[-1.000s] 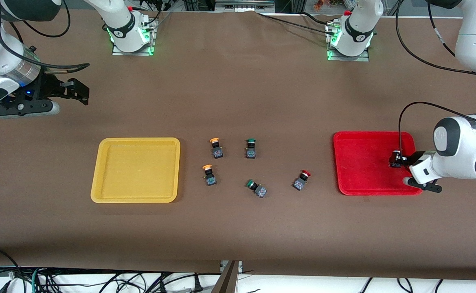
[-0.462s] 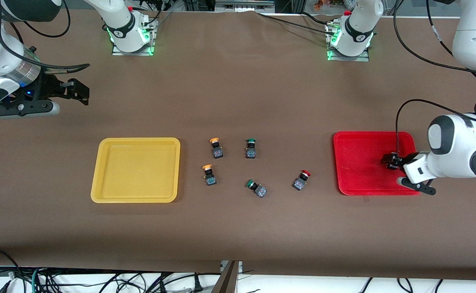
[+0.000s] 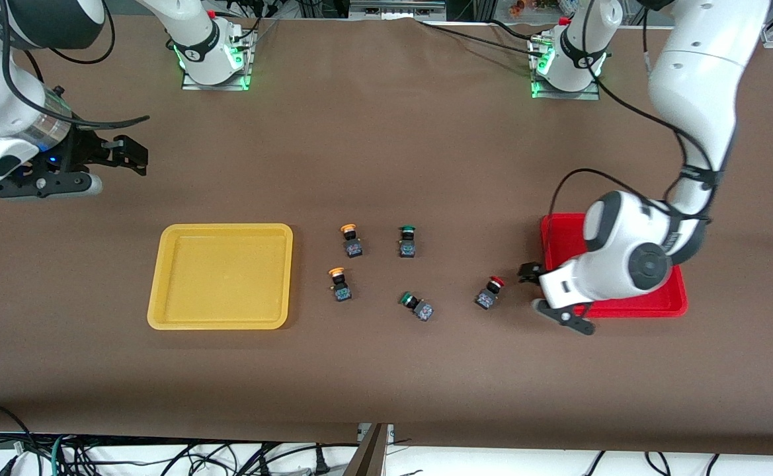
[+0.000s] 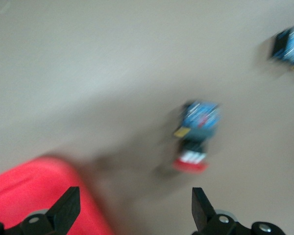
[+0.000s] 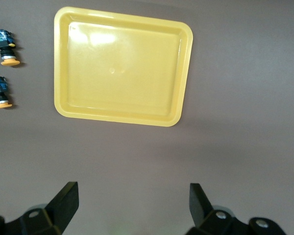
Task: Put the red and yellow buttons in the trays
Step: 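Grasp a red button with the left gripper while the right gripper grasps a yellow one, then place the red button in the red tray while the right gripper carries the yellow button, then release the yellow button in the yellow tray while the left gripper withdraws, then grasp the second yellow-capped button with the right gripper, then carry the yellow button into the yellow tray and open the right gripper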
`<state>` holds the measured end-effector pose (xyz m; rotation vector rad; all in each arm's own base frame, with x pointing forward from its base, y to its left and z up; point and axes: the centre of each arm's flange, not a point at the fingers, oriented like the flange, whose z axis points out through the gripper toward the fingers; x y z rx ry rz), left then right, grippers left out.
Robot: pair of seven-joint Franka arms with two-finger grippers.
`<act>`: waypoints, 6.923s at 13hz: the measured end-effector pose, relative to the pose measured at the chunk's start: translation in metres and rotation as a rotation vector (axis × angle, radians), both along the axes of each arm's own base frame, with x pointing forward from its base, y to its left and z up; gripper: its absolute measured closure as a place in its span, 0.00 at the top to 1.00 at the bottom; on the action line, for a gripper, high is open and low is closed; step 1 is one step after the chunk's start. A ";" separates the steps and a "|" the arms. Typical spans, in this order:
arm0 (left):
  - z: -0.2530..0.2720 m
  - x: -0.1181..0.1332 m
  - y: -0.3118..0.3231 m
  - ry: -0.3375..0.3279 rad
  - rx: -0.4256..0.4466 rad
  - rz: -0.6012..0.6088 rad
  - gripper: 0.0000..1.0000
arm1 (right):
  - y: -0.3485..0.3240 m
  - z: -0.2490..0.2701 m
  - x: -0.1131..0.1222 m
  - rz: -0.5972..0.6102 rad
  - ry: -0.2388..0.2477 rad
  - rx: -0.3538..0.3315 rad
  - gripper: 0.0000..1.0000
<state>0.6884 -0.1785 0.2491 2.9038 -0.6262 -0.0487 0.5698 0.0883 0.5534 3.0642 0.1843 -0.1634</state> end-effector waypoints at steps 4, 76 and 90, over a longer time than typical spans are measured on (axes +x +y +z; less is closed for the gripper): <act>-0.023 -0.003 -0.061 -0.127 -0.019 -0.061 1.00 | 0.022 -0.057 0.027 0.029 0.072 -0.013 1.00; 0.342 -0.128 0.150 0.121 0.173 0.459 1.00 | 0.352 -0.345 -0.001 -0.081 -0.011 0.160 0.93; 0.343 -0.114 0.142 0.107 0.165 0.447 1.00 | 0.309 -0.362 0.024 -0.090 -0.025 0.121 0.41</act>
